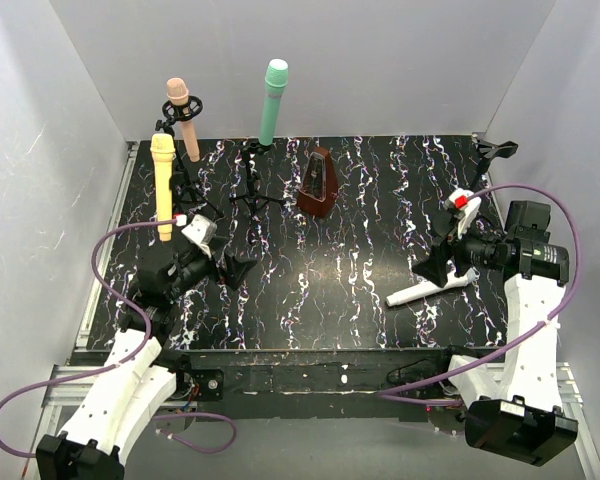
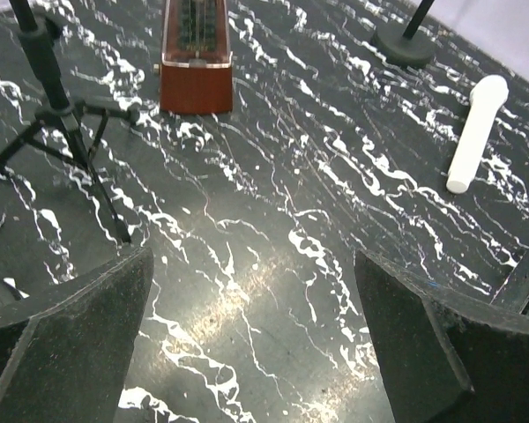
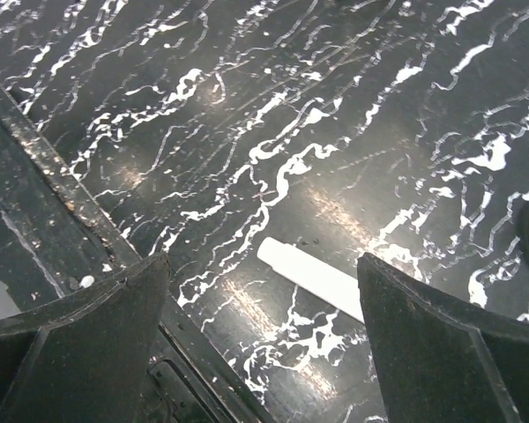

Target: Attach the microphones to the stand

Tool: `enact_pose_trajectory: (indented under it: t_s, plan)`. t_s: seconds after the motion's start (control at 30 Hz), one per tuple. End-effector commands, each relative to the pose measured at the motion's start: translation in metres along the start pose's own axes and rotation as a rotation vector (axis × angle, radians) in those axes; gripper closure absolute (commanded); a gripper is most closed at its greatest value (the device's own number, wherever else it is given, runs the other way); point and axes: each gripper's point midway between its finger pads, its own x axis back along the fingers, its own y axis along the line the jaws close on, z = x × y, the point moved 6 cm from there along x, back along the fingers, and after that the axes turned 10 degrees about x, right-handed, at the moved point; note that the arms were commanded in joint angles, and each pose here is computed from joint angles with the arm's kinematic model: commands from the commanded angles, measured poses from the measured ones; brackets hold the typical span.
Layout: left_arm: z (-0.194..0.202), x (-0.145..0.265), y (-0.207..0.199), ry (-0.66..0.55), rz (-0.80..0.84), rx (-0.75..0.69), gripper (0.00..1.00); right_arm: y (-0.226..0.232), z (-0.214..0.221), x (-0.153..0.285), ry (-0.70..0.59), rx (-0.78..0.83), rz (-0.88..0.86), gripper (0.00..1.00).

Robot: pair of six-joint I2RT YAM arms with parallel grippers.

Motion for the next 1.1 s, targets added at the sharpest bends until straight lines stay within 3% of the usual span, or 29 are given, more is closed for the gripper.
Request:
enact_pose_trajectory:
  t_s: [0.0,0.3,0.8,1.07]
  plan:
    - [-0.004,-0.002,0.001,0.032,-0.010,-0.007,0.02,-0.015,-0.014,0.010,0.027,-0.048,0.118,0.07]
    - [-0.004,-0.003,0.002,0.032,-0.018,-0.001,0.02,-0.033,-0.034,0.017,-0.003,-0.112,0.237,0.05]
    - [-0.004,-0.003,0.002,0.035,-0.019,0.002,0.02,-0.107,-0.066,0.042,-0.055,-0.355,0.727,0.02]
    - [-0.004,-0.003,0.002,0.035,-0.019,0.002,0.02,-0.143,-0.078,0.050,-0.104,-0.356,0.891,0.03]
